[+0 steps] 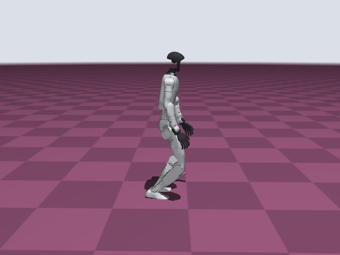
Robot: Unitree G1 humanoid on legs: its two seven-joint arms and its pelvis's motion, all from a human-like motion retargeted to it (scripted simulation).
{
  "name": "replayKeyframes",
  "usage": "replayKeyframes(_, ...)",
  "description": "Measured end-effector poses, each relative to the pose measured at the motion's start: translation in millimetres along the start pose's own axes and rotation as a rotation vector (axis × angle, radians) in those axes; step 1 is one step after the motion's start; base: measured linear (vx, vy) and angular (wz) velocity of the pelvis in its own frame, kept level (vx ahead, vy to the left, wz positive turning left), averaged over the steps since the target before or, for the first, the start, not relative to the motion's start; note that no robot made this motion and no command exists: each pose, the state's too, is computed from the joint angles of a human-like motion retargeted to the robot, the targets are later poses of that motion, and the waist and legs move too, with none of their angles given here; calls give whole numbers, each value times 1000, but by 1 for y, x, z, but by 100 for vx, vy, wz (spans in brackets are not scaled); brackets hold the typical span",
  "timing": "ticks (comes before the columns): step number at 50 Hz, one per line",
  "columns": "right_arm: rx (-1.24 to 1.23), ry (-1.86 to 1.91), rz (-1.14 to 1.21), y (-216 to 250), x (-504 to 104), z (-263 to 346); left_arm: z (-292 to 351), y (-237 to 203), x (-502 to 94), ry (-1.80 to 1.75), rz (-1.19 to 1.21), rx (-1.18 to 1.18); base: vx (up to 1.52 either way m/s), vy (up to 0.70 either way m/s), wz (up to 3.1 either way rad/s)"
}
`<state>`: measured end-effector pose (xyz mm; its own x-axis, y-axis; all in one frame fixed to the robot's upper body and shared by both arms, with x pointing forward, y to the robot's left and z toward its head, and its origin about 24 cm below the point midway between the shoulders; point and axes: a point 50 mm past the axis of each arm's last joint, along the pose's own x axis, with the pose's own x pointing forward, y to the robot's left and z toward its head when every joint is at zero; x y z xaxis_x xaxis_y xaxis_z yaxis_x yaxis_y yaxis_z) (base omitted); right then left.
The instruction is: Run
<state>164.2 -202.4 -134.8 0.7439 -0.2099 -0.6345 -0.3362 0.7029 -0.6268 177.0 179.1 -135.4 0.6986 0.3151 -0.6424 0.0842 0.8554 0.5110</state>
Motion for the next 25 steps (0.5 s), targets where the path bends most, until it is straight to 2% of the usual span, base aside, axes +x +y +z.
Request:
replayKeyframes(9, 68, 73, -61, -1, 0, -4, -7, 11, 3, 40, 44, -7, 19, -4, -6)
replayKeyframes(25, 144, 229, -175, -2, -13, -39, 35, 16, 12, -89, 114, -88, 28, -13, -20)
